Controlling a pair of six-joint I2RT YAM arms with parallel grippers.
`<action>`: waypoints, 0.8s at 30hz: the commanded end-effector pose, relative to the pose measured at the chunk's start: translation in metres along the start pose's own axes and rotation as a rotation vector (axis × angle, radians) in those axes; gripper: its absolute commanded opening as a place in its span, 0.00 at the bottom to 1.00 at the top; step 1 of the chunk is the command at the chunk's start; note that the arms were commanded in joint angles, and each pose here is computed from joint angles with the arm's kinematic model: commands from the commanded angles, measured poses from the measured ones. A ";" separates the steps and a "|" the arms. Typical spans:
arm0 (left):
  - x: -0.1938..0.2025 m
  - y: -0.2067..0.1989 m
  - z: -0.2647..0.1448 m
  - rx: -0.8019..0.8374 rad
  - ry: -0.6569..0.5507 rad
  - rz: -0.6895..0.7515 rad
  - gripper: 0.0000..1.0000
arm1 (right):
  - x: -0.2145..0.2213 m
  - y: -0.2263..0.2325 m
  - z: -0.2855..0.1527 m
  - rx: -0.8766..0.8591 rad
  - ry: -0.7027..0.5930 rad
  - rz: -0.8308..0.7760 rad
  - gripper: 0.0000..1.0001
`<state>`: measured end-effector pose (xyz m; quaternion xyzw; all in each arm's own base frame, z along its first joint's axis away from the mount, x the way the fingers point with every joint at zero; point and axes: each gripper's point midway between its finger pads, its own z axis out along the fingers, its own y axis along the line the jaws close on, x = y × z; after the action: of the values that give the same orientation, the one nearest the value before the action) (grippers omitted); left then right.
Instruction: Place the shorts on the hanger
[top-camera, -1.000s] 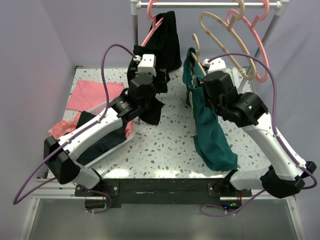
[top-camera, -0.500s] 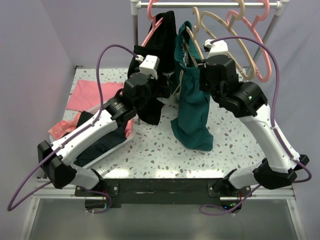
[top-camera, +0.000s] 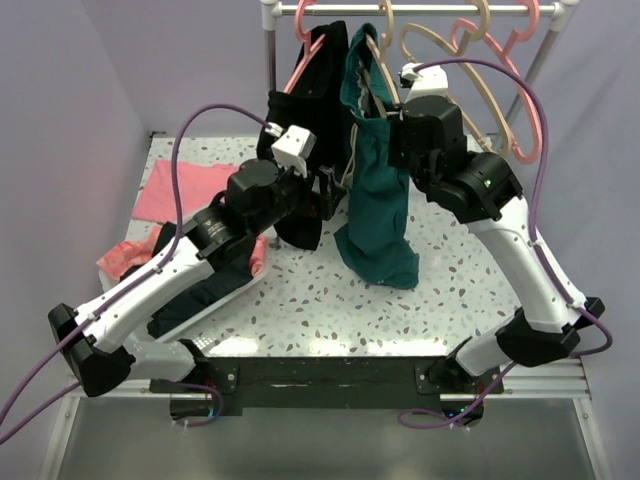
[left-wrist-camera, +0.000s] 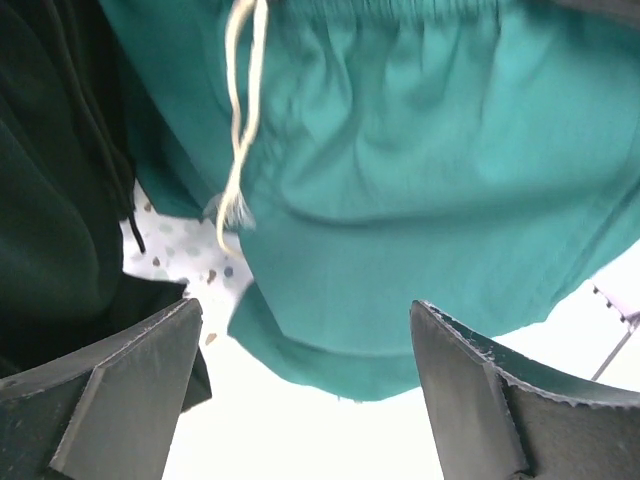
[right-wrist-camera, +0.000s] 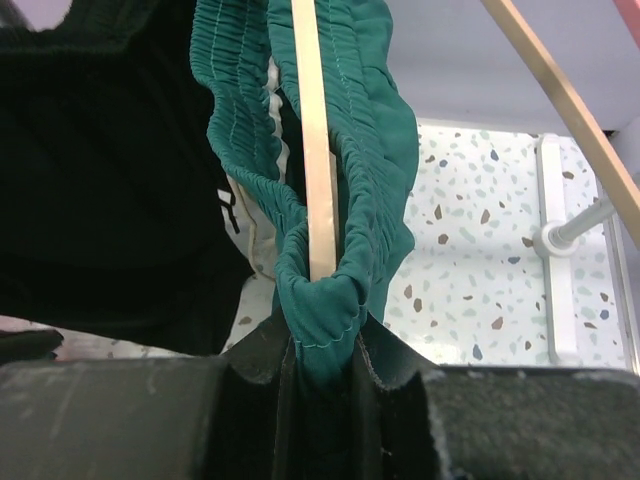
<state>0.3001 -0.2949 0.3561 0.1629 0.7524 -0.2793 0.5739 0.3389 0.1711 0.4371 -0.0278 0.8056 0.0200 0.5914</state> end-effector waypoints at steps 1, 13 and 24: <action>0.003 -0.005 -0.014 0.034 0.008 0.004 0.90 | -0.061 -0.005 -0.008 0.023 -0.191 0.130 0.00; 0.034 -0.009 -0.049 0.106 0.067 -0.043 0.90 | -0.051 0.009 0.024 0.064 -0.207 0.183 0.00; 0.058 0.000 -0.073 0.102 0.086 -0.075 0.91 | -0.039 0.020 0.042 0.070 -0.187 0.211 0.03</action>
<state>0.2333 -0.2558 0.3116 0.1822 0.7703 -0.3153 0.5235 0.3822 0.1968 0.4205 0.0171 0.7931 0.0142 0.6087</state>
